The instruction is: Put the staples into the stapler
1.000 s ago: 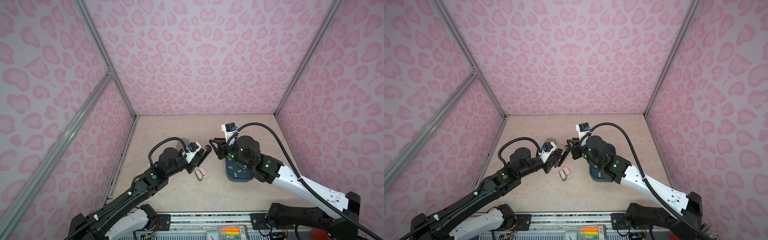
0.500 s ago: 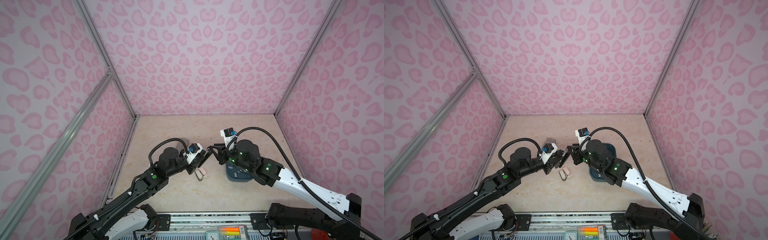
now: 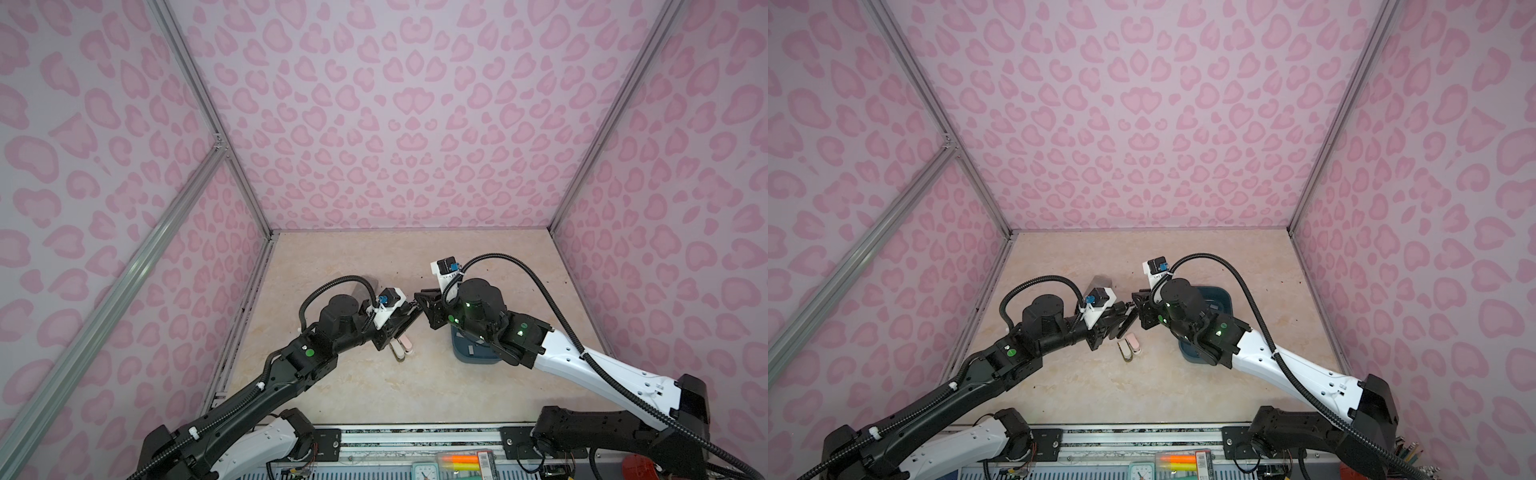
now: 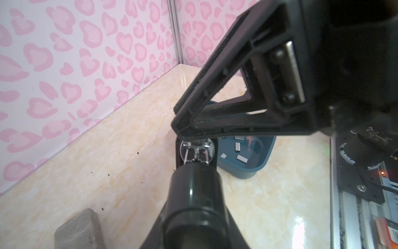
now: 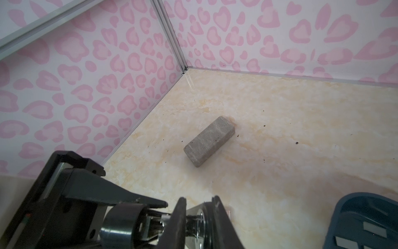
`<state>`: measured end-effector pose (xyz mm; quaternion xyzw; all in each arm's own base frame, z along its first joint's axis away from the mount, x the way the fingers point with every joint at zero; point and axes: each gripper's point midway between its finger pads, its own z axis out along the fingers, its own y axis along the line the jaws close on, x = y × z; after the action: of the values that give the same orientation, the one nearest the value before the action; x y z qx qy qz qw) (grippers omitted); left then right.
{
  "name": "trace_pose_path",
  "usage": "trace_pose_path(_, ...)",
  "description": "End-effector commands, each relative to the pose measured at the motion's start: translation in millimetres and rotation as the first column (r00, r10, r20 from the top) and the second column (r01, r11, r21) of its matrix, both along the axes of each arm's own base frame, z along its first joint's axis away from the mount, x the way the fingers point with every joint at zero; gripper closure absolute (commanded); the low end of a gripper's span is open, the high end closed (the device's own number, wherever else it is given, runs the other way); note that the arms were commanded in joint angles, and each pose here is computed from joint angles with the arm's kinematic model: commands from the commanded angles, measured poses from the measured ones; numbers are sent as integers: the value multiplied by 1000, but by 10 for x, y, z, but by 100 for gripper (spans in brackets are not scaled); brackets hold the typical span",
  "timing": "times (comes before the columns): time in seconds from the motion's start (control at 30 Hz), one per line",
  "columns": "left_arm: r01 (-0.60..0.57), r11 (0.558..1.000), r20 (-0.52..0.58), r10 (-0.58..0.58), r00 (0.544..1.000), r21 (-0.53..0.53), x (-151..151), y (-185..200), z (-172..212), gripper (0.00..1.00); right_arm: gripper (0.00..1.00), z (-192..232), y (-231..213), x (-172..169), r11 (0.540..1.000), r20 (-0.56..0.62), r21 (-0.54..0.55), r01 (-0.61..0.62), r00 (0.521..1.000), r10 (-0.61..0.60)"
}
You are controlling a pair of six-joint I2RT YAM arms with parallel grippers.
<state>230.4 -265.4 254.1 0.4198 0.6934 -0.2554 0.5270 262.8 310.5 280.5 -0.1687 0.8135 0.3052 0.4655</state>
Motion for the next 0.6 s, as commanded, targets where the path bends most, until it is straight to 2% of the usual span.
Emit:
trace_pose_path(0.0, 24, 997, 95, -17, 995, -78, 4, -47, 328, 96, 79, -116, 0, 40, 1000, -22, -18, 24, 999, -25)
trace_pose_path(0.3, 28, 996, 103, -19, 994, -89, -18, -34, 355, 96, 81, -596, -182, 71, 990, -69, -77, 116, 990, -121)
trace_pose_path(0.57, 50, 992, 119, -37, 992, -113, -82, -26, 426, 96, 81, -839, -275, 14, 989, -89, -65, 133, 986, -139)
